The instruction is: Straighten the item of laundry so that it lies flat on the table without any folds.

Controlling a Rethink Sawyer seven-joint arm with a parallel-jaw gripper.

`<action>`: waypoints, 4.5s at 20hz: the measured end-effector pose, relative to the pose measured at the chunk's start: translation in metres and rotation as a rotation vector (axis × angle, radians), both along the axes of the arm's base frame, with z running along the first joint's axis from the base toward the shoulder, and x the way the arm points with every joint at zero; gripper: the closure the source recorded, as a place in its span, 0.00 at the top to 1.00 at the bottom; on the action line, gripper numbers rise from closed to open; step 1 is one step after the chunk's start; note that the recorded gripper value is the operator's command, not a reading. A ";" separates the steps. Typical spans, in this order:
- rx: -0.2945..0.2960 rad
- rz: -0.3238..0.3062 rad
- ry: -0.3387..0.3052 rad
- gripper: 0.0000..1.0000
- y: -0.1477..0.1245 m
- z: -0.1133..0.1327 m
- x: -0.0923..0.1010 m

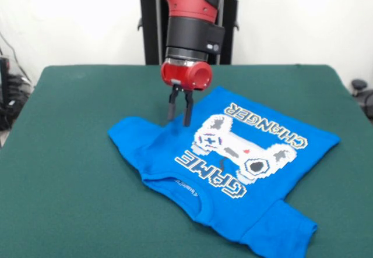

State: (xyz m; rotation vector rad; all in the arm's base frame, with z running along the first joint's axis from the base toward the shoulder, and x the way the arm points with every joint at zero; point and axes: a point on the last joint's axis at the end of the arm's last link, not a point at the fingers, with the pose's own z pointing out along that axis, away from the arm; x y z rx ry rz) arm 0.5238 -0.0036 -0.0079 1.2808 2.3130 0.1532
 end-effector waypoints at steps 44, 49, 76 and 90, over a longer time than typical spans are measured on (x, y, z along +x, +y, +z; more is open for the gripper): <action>-0.006 0.099 -0.022 1.00 -0.015 -0.041 0.035; -0.010 0.127 -0.033 1.00 -0.019 -0.041 0.032; -0.019 0.086 -0.041 1.00 -0.057 0.033 0.043; -0.013 0.083 -0.020 1.00 -0.059 0.071 0.048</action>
